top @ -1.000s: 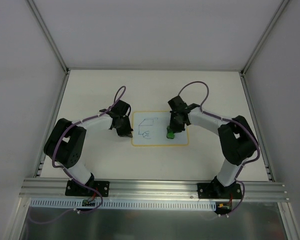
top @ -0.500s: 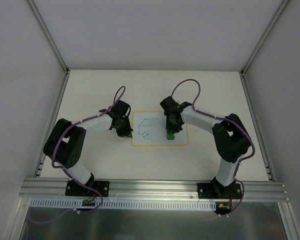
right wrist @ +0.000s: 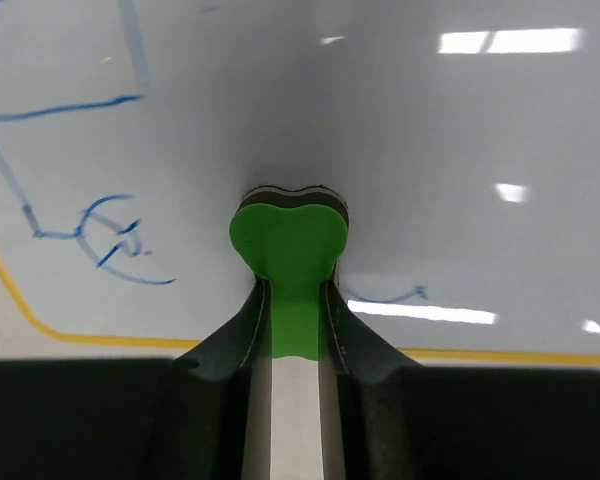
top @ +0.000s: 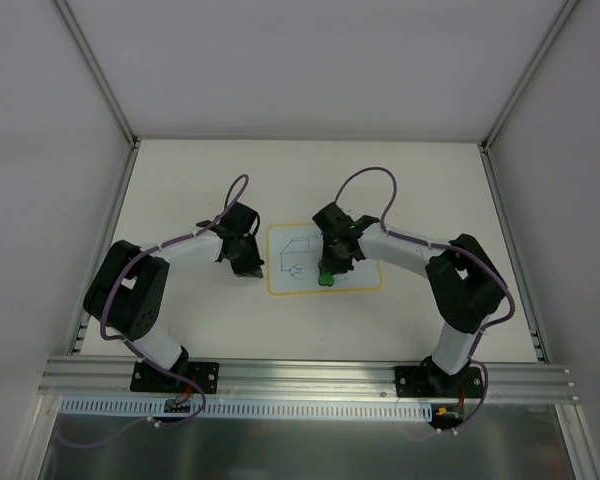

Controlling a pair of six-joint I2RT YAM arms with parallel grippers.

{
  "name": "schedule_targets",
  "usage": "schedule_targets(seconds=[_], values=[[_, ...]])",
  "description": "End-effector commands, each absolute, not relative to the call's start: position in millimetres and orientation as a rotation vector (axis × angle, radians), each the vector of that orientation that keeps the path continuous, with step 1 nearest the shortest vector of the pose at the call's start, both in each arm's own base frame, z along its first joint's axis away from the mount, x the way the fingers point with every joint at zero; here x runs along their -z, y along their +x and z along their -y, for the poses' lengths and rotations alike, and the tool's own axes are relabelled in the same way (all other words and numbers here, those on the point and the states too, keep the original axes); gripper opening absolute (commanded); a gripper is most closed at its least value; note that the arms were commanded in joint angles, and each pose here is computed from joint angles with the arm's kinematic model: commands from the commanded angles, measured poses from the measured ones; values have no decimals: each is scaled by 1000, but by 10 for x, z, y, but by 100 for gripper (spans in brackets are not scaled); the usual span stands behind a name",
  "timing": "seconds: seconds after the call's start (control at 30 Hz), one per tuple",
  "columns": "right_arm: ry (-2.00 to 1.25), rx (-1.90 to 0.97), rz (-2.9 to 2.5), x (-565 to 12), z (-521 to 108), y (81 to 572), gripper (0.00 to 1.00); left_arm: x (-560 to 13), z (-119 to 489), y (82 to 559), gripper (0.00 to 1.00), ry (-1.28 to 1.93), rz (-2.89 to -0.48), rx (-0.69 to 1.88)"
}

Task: Erase the whiteboard

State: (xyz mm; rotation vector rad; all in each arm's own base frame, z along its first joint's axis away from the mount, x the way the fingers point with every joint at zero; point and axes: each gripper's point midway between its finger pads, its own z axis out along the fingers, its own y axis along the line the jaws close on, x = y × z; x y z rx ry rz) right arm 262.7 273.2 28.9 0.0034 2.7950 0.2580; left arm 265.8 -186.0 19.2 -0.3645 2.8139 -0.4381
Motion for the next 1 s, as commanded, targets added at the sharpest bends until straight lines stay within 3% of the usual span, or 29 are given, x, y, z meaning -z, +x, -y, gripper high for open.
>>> schedule_targets(seconds=[0.0, 0.17, 0.5, 0.53, 0.57, 0.67, 0.8, 0.97], values=[[216, 84, -2835, -123, -1736, 2493, 0, -269, 1813, 2623, 0, -386, -2795, 419], [297, 168, -2800, -133, -1376, 2491, 0, -311, 1823, 2640, 0, -386, -2781, 430], [218, 42, -2811, -188, -1676, 2595, 0, -439, 1962, 2671, 0, -355, -2767, 519], [202, 21, -2801, -239, -1730, 2636, 1, -464, 1997, 2684, 5, -345, -2763, 534], [181, 11, -2797, -268, -1758, 2646, 0, -524, 2048, 2734, 17, -332, -2746, 549], [159, -27, -2771, -380, -1816, 2717, 0, -660, 2139, 2912, 30, -285, -2701, 569], [116, -46, -2757, -450, -1852, 2767, 0, -760, 2233, 3206, 37, -199, -2655, 548], [87, -60, -2756, -477, -1870, 2771, 0, -803, 2377, 3566, 38, -115, -2619, 527]])
